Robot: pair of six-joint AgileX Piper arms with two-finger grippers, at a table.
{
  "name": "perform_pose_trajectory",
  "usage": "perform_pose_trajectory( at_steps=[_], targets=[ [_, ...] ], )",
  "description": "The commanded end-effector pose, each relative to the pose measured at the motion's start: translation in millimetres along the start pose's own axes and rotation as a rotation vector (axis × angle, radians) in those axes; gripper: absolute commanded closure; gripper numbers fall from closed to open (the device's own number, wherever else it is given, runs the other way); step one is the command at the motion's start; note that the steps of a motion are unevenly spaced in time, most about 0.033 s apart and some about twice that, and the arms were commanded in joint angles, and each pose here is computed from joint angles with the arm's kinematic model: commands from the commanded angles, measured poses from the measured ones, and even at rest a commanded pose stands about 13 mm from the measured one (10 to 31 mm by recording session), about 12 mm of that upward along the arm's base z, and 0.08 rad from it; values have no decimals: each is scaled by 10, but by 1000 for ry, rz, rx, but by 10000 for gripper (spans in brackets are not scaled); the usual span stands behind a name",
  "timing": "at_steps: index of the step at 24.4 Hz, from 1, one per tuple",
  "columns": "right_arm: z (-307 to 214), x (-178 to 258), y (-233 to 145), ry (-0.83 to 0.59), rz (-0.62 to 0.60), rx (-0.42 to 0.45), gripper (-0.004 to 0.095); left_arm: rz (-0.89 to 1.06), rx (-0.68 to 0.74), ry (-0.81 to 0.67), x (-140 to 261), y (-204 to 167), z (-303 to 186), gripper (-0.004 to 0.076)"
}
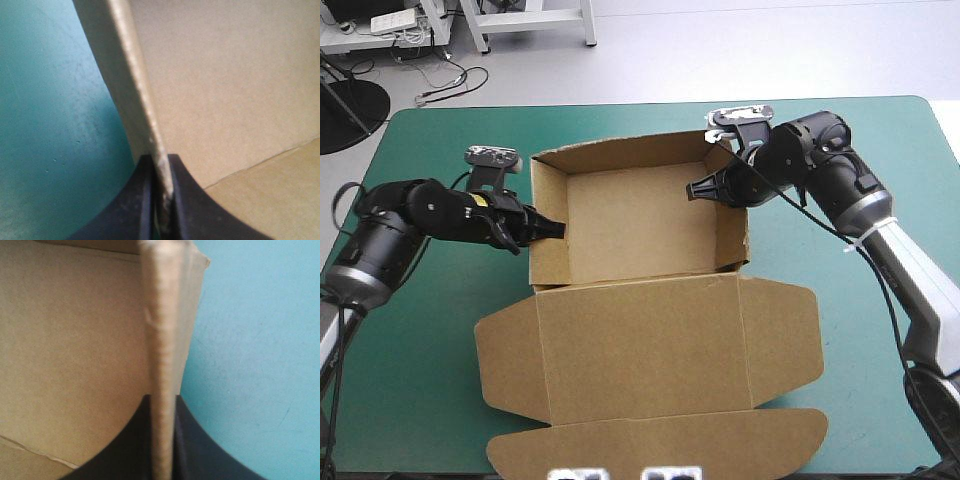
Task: Fold the box
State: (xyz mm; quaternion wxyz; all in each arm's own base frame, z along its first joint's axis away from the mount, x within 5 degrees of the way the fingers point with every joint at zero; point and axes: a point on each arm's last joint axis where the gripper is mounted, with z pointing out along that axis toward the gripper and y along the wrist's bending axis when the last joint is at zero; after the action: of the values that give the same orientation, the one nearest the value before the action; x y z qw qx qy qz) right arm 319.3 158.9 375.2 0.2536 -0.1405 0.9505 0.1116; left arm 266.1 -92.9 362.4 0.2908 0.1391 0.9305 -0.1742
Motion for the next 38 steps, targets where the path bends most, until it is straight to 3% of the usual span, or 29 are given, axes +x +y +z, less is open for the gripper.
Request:
perform_pose_trajectory(
  at_steps=[1,9,14,16,19,21,22,29,34,38],
  targets=[
    [86,57,145,17,23,-104,924,15,24,-62,-101,-241,62,734],
    [823,410,63,109,108,-107,925,14,-107,134,-22,-268,839,733],
    [886,429,36,128,62,-83,905,59,-123,267,76,-204,1113,729],
    [886,443,17,142,45,-63,848,93,-122,309,109,-195,1137,715],
    [884,464,-2,165,30,-42,642,100,-120,327,125,-191,1157,657],
    [882,477,-13,179,21,-32,455,91,-109,316,116,-203,1154,563],
    [882,477,-14,179,20,-30,427,92,-110,316,116,-203,1154,533],
    [857,469,-48,191,6,11,419,127,-142,292,91,-170,1157,293],
    [674,339,-83,189,-44,82,418,162,-170,250,0,-163,1104,285],
    [458,170,-48,148,-25,86,419,186,-180,165,-240,-225,910,285]
  ],
)
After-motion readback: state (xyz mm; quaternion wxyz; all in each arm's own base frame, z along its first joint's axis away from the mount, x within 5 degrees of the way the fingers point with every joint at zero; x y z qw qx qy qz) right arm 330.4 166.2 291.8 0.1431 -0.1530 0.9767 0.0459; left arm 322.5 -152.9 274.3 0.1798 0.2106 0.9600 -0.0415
